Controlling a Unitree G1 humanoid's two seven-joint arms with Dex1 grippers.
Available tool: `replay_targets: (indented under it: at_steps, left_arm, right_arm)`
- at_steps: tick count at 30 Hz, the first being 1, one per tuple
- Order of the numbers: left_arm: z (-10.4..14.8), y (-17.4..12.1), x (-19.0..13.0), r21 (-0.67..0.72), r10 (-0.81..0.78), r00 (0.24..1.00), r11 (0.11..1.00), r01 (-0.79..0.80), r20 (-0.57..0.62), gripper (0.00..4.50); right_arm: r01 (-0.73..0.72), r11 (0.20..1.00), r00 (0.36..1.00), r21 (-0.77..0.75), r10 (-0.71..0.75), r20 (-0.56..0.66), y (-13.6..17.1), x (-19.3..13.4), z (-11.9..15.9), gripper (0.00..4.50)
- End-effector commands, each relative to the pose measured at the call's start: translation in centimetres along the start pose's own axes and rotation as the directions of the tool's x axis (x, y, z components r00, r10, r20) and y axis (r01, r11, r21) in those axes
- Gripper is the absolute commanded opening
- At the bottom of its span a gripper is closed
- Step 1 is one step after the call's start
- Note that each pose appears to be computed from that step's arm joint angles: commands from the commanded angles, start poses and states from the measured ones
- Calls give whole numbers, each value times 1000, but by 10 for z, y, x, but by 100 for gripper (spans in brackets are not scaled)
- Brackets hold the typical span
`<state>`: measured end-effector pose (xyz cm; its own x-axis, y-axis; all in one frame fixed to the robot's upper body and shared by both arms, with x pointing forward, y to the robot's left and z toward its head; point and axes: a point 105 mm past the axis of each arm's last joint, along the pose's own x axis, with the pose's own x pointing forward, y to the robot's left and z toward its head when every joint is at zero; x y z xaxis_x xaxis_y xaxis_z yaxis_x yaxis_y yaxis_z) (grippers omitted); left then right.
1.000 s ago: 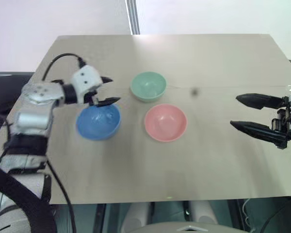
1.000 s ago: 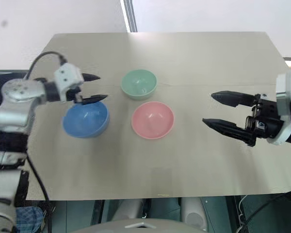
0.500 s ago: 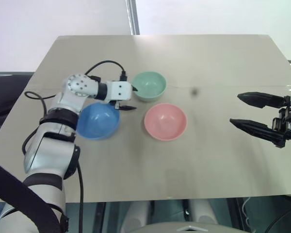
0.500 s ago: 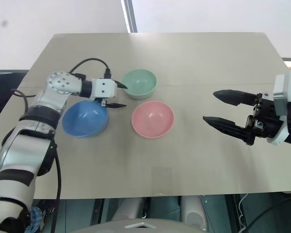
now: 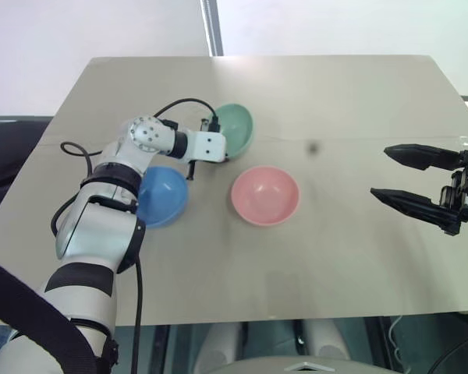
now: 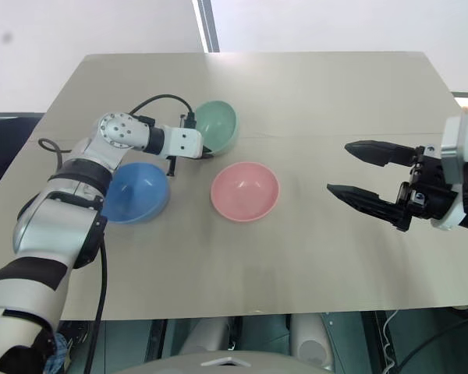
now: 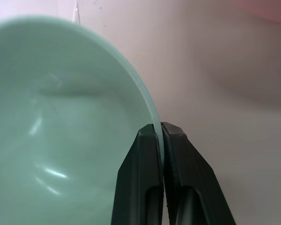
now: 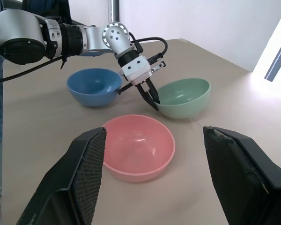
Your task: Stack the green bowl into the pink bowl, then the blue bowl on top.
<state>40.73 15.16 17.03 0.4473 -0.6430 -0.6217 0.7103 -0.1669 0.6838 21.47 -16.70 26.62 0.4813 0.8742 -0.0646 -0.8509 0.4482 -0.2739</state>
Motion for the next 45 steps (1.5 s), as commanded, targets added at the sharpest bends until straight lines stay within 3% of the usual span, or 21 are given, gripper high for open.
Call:
replay_targets:
  at_steps: [1,5,9,16,21,28,31,37,45]
  left_arm:
    - [10,11,-13,99,0,1000,995,-1,10,3]
    - [35,25,-23,169,-14,995,986,-3,100,3]
    - [78,36,-40,290,-78,963,957,0,259,3]
    - [119,9,-54,403,-234,885,913,58,402,3]
    - [124,-25,-57,429,-356,840,888,166,411,3]
    - [109,-33,-47,392,-363,846,897,204,390,3]
    - [109,-33,-46,377,-354,842,905,198,407,101]
    - [119,-29,-44,396,-324,820,909,131,472,384]
    - [103,-13,-63,217,-227,845,967,136,484,384]
  right_arm:
    - [-1,999,1000,-32,1,13,1,-1,6,363]
    - [-3,1000,1000,-31,3,13,1,-1,6,363]
    - [-23,999,999,-27,24,30,5,1,10,363]
    - [-48,999,998,-15,48,29,11,-2,9,363]
    - [-47,999,999,-13,47,24,11,-2,8,363]
    - [-48,999,998,-19,49,26,11,-2,9,363]
    - [-48,999,999,-21,49,23,11,-2,9,363]
    - [-48,999,999,-20,49,19,11,-2,8,363]
    - [-56,998,998,-16,56,20,12,-2,7,363]
